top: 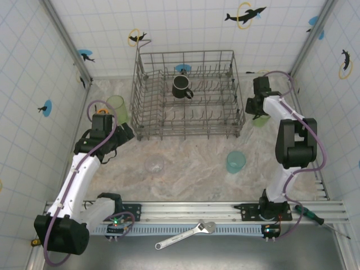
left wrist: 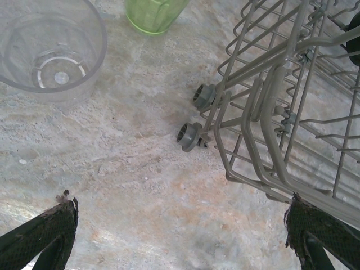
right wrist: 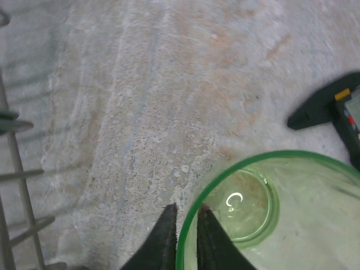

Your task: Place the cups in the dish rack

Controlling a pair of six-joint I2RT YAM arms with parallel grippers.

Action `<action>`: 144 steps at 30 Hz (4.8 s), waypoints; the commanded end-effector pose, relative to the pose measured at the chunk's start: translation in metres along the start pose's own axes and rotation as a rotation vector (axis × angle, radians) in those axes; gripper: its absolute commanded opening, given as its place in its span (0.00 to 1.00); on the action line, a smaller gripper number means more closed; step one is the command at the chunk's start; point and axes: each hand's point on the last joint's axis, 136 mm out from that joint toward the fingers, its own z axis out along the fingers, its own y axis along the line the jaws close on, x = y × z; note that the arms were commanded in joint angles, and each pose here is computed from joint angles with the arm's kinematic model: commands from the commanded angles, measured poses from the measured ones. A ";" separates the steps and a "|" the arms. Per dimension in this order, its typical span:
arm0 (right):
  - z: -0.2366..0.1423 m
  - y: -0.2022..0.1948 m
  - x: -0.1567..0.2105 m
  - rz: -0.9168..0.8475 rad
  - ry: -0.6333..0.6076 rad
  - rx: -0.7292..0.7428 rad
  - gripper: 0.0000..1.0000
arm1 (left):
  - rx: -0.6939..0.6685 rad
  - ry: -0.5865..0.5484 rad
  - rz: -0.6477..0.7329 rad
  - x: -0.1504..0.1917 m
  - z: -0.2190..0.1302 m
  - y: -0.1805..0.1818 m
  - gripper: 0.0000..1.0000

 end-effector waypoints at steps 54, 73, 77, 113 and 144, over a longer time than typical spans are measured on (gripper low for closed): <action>-0.221 0.245 -0.070 -0.205 -0.406 -0.737 0.00 | 0.438 -0.102 -0.045 -0.109 -0.076 -0.136 0.98; -0.253 0.276 -0.047 -0.126 -0.395 -1.140 0.00 | 0.670 -0.072 -0.025 -0.128 -0.083 -0.223 0.97; -0.259 0.273 -0.048 -0.096 -0.398 -1.221 0.00 | 0.729 -0.033 -0.014 -0.119 -0.071 -0.245 0.98; -0.298 0.255 -0.042 0.126 -0.459 -1.657 0.00 | 0.985 0.181 -0.257 -0.089 0.011 -0.315 0.98; -0.299 0.284 -0.036 0.114 -0.390 -1.732 0.00 | 1.057 0.222 -0.265 -0.070 0.001 -0.326 0.02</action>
